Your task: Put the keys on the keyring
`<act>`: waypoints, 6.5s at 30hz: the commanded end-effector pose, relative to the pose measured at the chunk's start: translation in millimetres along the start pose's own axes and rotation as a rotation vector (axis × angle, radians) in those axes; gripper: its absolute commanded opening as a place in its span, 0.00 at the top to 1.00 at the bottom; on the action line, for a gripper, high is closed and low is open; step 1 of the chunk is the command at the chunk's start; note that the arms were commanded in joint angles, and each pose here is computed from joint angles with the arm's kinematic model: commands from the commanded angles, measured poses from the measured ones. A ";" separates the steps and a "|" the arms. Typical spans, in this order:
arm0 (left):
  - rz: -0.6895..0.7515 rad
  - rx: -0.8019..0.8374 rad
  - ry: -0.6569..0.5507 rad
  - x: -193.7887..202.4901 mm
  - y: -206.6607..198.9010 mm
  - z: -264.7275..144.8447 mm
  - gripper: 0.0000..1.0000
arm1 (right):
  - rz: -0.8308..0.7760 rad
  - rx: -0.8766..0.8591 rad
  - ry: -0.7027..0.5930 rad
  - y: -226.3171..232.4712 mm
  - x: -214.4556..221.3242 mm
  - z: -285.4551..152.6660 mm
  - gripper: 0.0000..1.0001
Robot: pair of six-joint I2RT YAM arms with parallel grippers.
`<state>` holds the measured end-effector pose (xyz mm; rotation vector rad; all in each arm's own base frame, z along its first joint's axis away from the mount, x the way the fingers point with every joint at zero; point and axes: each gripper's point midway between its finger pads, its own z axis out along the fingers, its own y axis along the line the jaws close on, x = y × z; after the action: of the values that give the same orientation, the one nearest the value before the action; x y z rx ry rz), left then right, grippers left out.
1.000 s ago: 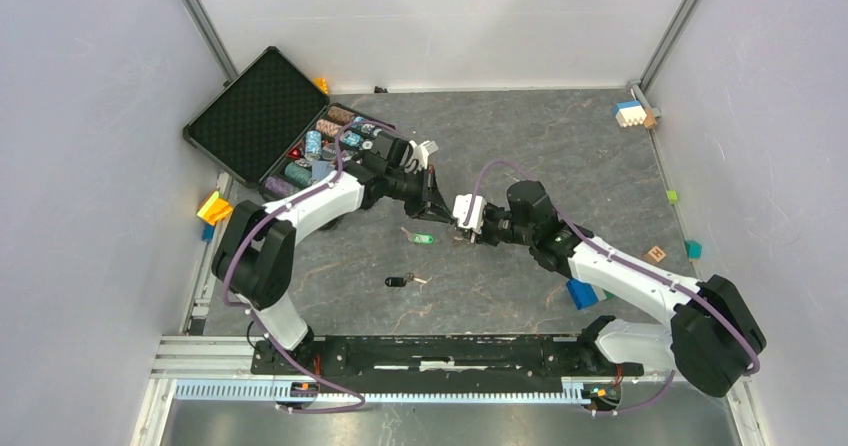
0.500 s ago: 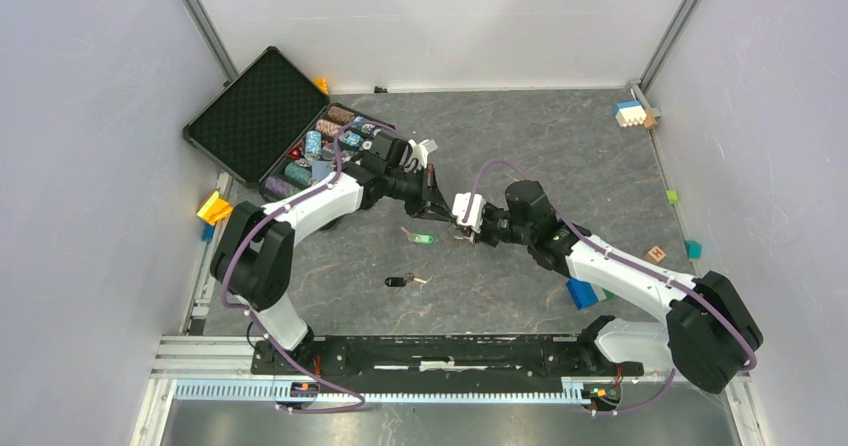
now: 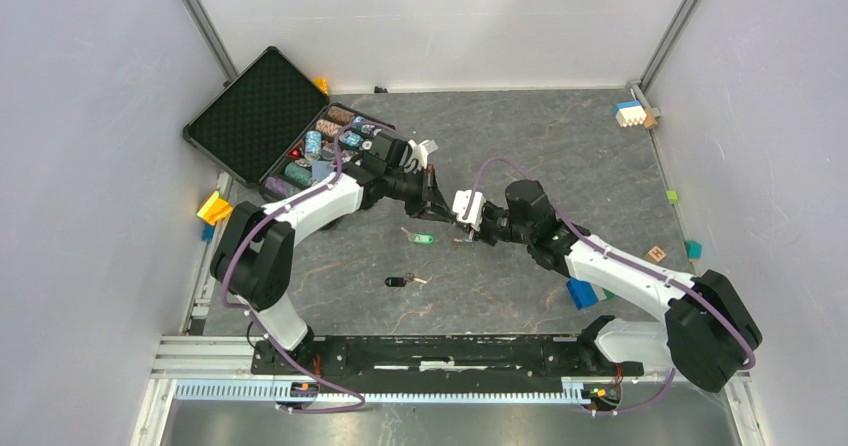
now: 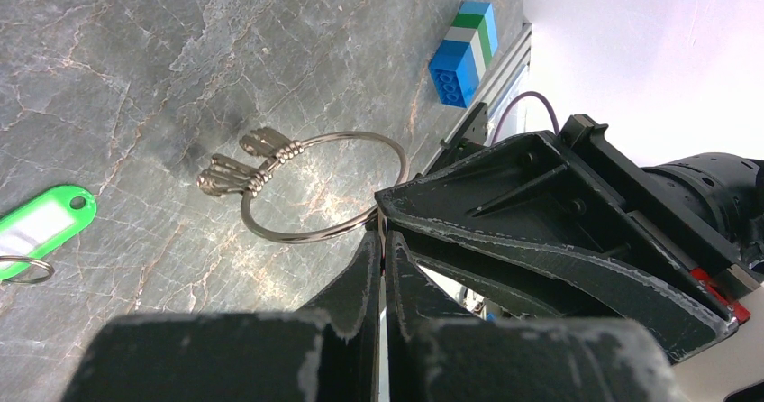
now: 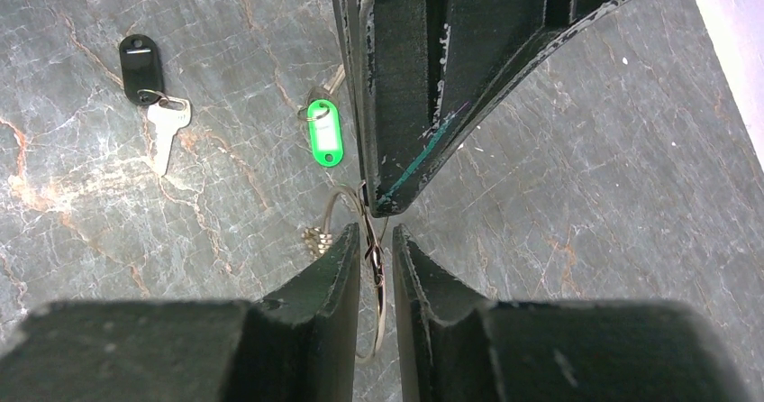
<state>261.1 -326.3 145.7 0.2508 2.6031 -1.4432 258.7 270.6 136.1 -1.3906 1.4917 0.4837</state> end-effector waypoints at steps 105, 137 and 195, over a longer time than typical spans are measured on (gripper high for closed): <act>1.016 -0.098 -0.292 -19.0 -3.9 -60.9 0.67 | 0.115 0.036 -0.028 -11.1 -8.0 3.2 1.00; 1.866 -0.207 0.361 11.9 134.0 -38.4 0.53 | 0.039 0.080 -0.063 -20.9 -13.8 -19.1 1.00; 2.033 0.021 0.774 9.1 134.8 -7.1 0.83 | 0.102 0.092 -0.045 -35.4 6.2 -25.5 1.00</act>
<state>281.0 -245.7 20.5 2.6200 1.0265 -0.4252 278.9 234.3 144.9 -1.2386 1.5703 0.4908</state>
